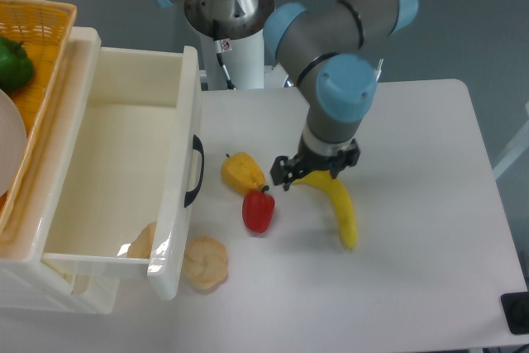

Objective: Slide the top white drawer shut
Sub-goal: 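Lower the gripper and swing it toward the open drawer's front face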

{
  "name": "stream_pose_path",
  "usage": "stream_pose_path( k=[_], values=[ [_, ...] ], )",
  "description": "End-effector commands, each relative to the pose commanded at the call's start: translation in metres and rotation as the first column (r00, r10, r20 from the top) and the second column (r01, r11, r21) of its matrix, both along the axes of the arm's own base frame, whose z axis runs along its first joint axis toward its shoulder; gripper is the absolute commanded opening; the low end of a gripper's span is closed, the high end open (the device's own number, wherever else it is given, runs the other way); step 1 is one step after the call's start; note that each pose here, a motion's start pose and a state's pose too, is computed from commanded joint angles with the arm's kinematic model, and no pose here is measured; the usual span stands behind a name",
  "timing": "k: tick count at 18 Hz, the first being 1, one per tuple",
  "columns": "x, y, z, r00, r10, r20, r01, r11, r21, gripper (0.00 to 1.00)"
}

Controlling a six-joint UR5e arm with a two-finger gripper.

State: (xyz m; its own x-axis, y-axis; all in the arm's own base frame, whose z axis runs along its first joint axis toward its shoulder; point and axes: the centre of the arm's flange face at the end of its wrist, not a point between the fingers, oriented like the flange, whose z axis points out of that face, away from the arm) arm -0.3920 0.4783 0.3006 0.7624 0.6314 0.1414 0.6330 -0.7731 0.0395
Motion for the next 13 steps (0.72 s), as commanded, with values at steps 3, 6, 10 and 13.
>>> stream_pose_path(
  k=[3, 6, 10, 13],
  values=[
    [0.013, 0.012, 0.0, 0.999, -0.018, 0.034, 0.017, 0.999, 0.04, 1.0],
    [0.027, 0.024, -0.004, 0.998, -0.047, 0.041, 0.046, 0.998, 0.039, 1.0],
    [0.038, 0.034, -0.015, 0.996, -0.068, 0.056, 0.066, 0.997, 0.028, 1.0],
    [0.042, 0.038, -0.016, 0.994, -0.086, 0.07, 0.083, 0.995, 0.046, 1.0]
  ],
)
